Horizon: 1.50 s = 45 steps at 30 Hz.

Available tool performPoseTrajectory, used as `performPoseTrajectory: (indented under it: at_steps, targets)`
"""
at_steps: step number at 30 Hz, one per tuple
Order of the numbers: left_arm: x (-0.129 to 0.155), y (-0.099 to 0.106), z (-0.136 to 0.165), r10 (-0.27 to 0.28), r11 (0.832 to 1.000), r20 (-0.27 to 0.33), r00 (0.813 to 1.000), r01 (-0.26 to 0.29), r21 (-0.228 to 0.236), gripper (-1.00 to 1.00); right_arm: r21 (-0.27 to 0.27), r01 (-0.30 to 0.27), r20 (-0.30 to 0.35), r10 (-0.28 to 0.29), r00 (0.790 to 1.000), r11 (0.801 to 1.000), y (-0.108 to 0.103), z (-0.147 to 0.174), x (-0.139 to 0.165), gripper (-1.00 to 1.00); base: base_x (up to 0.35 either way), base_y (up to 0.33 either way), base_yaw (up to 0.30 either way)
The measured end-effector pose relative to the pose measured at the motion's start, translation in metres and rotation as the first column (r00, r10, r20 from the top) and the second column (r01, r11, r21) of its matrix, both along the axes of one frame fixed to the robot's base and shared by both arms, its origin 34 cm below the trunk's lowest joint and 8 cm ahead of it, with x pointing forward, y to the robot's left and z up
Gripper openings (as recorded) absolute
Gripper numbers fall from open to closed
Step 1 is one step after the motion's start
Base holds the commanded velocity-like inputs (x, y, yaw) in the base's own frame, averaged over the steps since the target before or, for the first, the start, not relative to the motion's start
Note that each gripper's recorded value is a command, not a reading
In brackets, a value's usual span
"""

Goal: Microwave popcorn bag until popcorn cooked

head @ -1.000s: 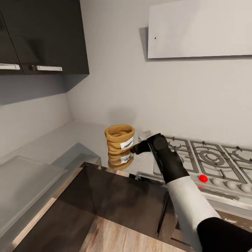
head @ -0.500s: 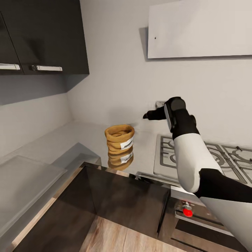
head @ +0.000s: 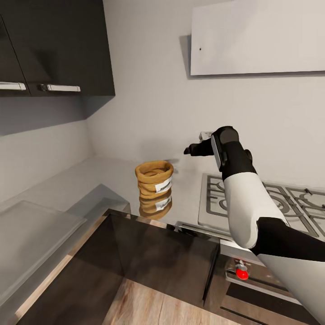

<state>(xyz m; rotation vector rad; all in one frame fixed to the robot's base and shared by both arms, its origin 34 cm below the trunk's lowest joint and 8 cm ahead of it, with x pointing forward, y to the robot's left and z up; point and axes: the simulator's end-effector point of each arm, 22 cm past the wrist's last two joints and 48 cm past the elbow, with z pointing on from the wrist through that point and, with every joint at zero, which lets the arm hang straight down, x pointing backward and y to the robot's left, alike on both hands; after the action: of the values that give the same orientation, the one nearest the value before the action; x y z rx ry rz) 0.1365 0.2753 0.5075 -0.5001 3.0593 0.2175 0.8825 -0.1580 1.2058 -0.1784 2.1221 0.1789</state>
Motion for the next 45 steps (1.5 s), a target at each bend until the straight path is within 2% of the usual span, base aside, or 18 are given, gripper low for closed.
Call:
performPoseTrajectory:
  at_steps: [5,10,16,23,26,29,34,45]
  targets:
    - [0.0,0.0,0.0,0.0,1.0,0.0,1.0,0.0,0.0,1.0,-0.005,0.007,-0.008,-0.007,1.0,1.0,-0.002,-0.004,0.0,1.0,0.0,0.0,0.08]
    - [0.0,0.0,0.0,0.0,1.0,0.001,1.0,0.0,0.001,1.0,-0.013,-0.009,-0.08,0.008,0.997,1.0,0.004,-0.033,-0.001,1.0,0.0,0.0,0.275]
    - [0.001,0.0,0.0,0.003,1.0,0.002,1.0,-0.003,0.002,1.0,-0.021,-0.005,-0.091,0.003,0.996,1.0,0.003,-0.039,-0.001,1.0,0.0,0.0,0.299]
    - [0.001,0.0,0.0,0.005,1.0,0.003,1.0,-0.005,0.001,1.0,-0.067,0.058,-0.081,-0.064,0.995,0.996,-0.014,-0.038,0.002,1.0,0.0,0.0,0.299]
    - [0.001,0.0,0.0,0.004,1.0,0.003,1.0,-0.004,0.001,1.0,-0.125,0.139,-0.061,-0.147,0.987,0.982,-0.036,-0.035,0.004,1.0,0.0,0.0,0.139]
    - [0.001,0.0,0.0,0.004,1.0,0.002,1.0,-0.004,0.001,1.0,-0.16,0.19,-0.048,-0.2,0.979,0.969,-0.051,-0.033,0.004,1.0,0.0,0.0,0.029]
    - [0.001,-0.001,0.0,0.004,1.0,0.002,1.0,-0.004,0.0,1.0,-0.17,0.206,-0.041,-0.215,0.976,0.964,-0.055,-0.031,0.005,1.0,0.0,0.0,0.003]
    - [0.0,0.0,0.0,0.003,1.0,-0.001,1.0,-0.003,0.0,1.0,-0.171,0.202,-0.051,-0.214,0.976,0.964,-0.054,-0.035,0.004,1.0,0.167,0.0,0.0]
